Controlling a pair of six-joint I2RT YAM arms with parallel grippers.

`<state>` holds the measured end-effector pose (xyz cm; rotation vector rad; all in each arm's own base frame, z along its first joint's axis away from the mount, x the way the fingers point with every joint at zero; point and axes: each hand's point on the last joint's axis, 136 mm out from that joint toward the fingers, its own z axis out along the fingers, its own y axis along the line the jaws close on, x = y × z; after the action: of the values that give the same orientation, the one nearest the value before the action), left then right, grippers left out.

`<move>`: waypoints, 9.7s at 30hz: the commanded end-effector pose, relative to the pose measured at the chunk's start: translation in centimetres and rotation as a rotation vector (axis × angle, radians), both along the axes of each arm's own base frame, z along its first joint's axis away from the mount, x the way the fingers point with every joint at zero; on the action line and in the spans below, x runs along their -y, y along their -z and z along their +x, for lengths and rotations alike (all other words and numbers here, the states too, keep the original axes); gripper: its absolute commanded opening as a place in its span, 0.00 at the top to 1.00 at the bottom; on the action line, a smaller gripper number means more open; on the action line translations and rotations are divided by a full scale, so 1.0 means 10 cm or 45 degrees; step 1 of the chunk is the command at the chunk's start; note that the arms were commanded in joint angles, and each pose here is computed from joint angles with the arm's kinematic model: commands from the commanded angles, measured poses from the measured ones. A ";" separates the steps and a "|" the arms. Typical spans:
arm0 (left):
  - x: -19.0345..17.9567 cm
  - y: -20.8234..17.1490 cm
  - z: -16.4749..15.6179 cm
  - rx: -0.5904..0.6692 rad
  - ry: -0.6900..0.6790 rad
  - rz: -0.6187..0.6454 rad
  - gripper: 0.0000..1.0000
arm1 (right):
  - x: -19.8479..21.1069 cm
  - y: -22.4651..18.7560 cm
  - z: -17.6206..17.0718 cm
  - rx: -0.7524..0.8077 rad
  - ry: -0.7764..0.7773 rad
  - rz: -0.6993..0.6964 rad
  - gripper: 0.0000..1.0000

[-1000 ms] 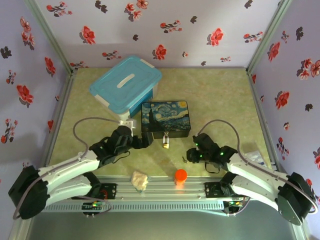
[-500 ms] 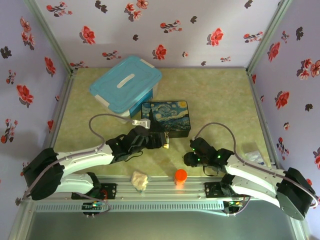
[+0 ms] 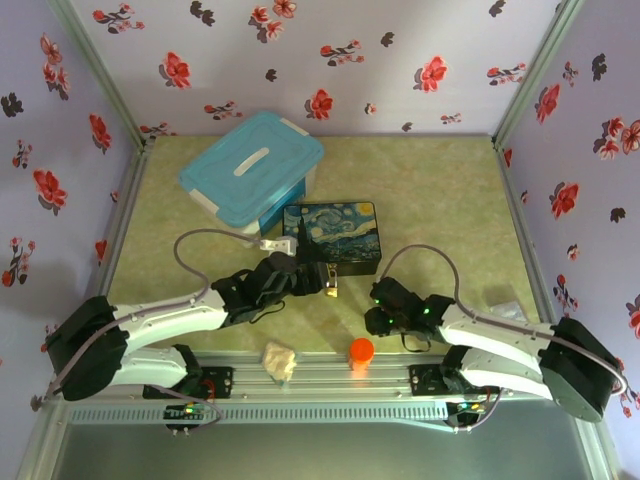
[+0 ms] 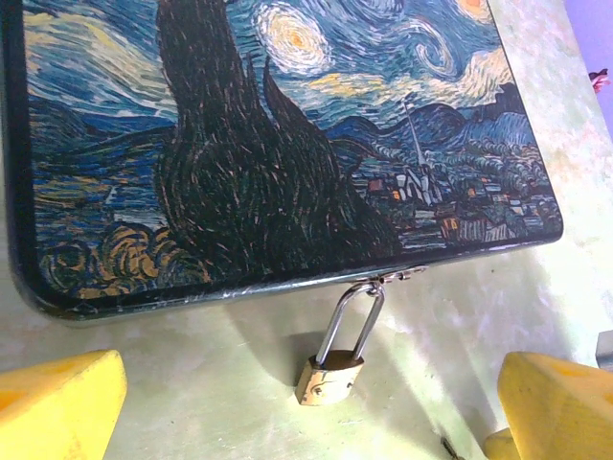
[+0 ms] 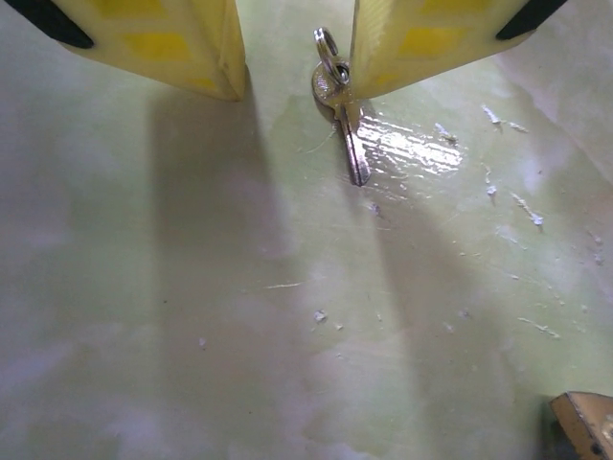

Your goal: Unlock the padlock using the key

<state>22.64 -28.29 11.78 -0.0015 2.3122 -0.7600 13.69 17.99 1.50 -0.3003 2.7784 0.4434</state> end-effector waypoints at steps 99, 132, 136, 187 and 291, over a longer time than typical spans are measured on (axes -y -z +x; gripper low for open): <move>0.59 -1.23 0.17 -0.112 -0.406 -1.404 0.34 | -0.81 -2.09 0.86 0.880 0.037 0.811 1.00; 0.62 -1.00 0.28 0.016 -0.375 -1.156 1.00 | -0.58 -2.00 0.81 0.869 0.102 0.756 0.35; 0.58 -1.27 0.26 0.222 -0.176 -1.012 1.00 | -0.53 -2.25 0.81 0.842 0.039 0.885 0.10; 0.27 -2.21 -0.23 0.784 0.350 -0.806 1.00 | -1.16 -2.77 0.48 0.738 -0.438 1.551 0.98; 0.92 0.44 0.10 -0.065 0.108 -0.063 0.86 | -0.27 -0.24 0.55 0.311 0.037 0.473 1.00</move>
<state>22.65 -37.44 7.11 0.1008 2.3744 -0.8766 18.59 21.77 4.45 -0.2694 2.4139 0.8940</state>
